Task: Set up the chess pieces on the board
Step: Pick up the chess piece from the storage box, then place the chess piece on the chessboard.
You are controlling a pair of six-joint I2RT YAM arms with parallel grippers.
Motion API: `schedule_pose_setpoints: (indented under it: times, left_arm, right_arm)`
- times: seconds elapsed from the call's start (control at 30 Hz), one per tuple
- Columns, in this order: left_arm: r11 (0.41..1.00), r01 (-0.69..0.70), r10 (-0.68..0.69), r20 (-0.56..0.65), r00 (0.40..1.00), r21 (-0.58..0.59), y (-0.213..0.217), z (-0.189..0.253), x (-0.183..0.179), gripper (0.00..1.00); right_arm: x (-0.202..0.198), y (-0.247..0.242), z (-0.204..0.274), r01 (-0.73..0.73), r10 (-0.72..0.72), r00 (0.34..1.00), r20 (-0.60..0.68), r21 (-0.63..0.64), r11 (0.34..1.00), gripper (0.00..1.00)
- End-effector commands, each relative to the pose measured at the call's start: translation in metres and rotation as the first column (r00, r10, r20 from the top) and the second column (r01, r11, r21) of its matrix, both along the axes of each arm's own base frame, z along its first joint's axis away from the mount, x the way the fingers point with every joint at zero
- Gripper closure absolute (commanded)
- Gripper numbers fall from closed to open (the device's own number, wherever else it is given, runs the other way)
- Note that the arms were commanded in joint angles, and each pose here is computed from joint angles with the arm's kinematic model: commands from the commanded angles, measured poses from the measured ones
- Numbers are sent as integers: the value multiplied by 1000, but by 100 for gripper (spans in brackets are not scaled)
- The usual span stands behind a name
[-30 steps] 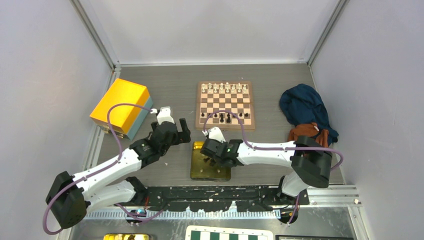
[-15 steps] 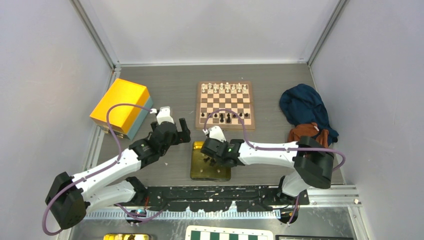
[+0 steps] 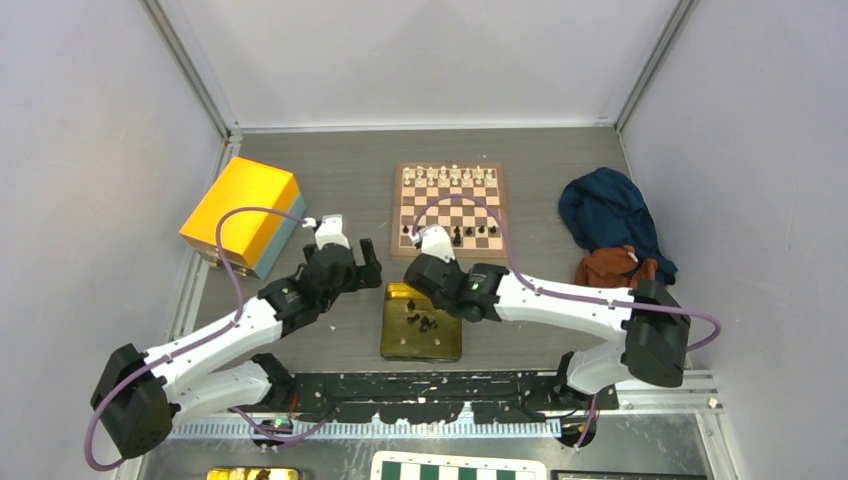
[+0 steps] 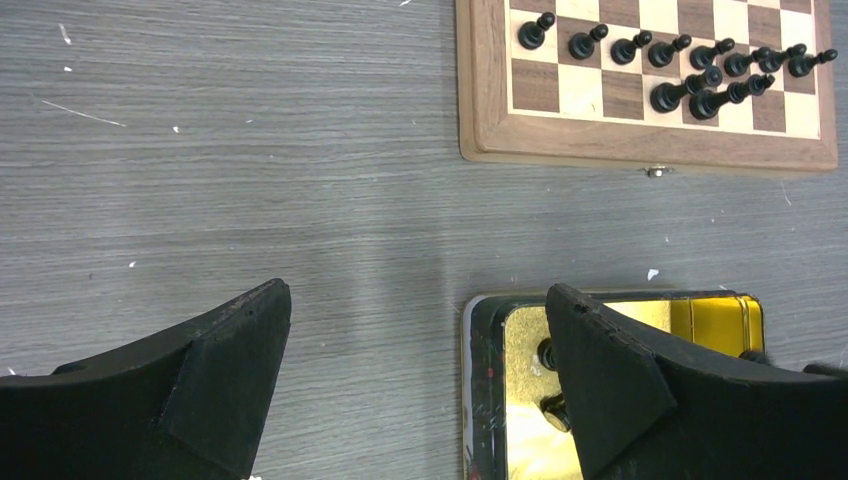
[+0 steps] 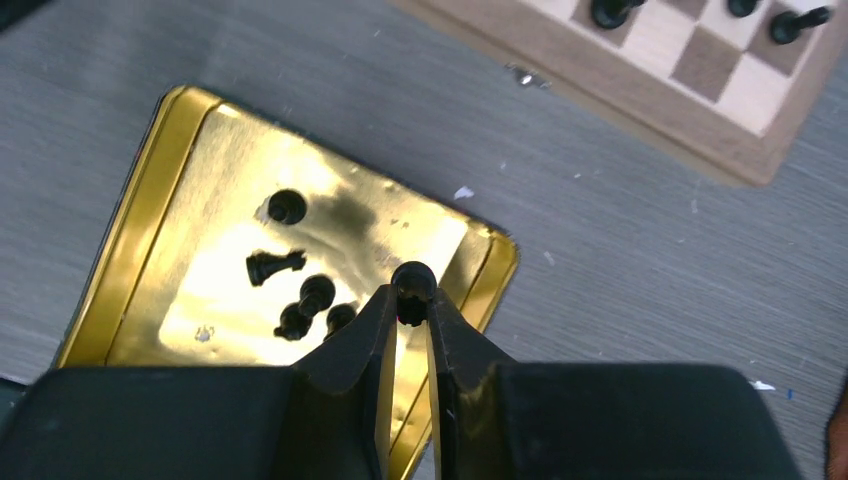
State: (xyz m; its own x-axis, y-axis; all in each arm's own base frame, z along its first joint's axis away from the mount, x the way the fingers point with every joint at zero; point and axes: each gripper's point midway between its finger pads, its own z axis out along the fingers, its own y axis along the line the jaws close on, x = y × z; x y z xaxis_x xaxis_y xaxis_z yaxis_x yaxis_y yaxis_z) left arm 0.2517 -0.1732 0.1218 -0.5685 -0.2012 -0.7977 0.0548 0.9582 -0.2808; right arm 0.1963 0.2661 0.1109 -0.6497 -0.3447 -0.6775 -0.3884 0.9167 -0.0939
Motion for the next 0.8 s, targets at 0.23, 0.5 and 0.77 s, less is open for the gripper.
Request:
schedule_pose_setpoints:
  times: [0.23,0.5,0.77]
  left_arm:
    - [988,153,-152,-52,987,12,-31,2,-8,5]
    - [983,183,-181,-66,981,27,-43,-5,-13,12]
    - [978,206,-202,-83,976,43,-52,-11,-15,26]
  right_arm:
    - [66,-51,52,195,-206,973,101,110,975,95]
    - [100,-82,44,283,-291,954,65,118,952,95]
    - [135,-108,28,362,-365,931,3,138,922,95]
